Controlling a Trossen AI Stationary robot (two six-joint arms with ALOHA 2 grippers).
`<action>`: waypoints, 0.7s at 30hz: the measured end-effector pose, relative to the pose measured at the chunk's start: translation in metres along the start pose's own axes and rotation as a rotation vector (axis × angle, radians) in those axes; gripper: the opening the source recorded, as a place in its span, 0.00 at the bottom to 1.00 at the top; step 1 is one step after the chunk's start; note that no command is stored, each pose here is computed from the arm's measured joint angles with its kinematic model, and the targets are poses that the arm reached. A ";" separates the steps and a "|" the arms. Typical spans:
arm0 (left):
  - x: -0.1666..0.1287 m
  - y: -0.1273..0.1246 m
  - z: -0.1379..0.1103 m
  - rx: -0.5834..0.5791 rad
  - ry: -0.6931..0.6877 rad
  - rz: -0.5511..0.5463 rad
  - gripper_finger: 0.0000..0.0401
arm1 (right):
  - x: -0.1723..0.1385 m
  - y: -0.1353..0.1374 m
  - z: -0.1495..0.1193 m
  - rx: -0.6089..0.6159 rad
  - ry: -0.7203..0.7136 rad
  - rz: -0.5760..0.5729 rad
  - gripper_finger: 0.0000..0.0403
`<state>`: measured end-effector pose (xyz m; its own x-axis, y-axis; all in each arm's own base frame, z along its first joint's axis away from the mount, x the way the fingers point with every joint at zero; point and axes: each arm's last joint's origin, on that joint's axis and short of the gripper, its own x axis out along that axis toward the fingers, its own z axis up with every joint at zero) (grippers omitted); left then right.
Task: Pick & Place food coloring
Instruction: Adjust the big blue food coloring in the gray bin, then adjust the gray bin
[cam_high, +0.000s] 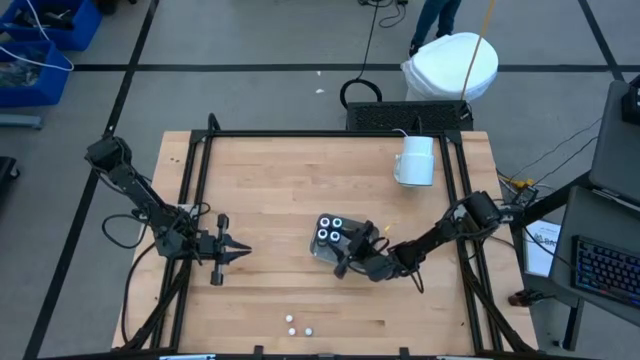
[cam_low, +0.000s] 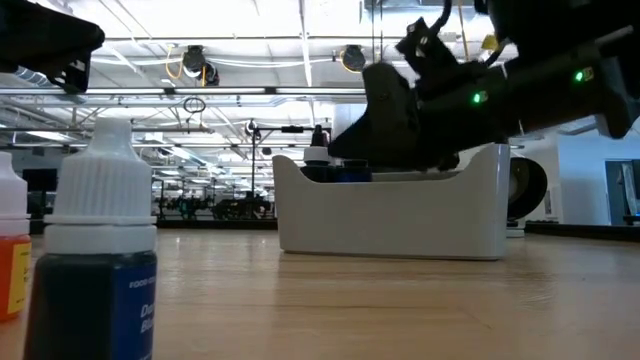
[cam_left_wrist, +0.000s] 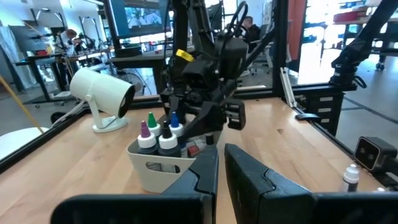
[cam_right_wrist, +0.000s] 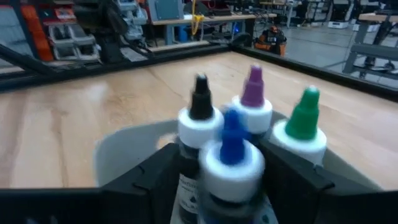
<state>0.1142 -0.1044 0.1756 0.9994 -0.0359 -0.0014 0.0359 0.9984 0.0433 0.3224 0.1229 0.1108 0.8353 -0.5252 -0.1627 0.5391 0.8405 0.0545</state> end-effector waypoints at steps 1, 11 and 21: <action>0.000 0.000 0.000 -0.001 -0.001 -0.002 0.09 | -0.001 0.000 0.003 0.002 -0.003 0.002 0.52; 0.000 -0.001 -0.001 -0.020 0.004 -0.039 0.09 | -0.014 0.003 0.036 -0.080 -0.045 0.040 0.53; 0.002 0.002 -0.016 -0.133 0.129 -0.011 0.09 | -0.074 0.002 0.073 -0.195 0.075 0.175 0.37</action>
<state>0.1162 -0.1013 0.1595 0.9904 -0.0495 -0.1294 0.0380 0.9952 -0.0899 0.2692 0.1541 0.1947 0.8997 -0.3641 -0.2409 0.3497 0.9313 -0.1016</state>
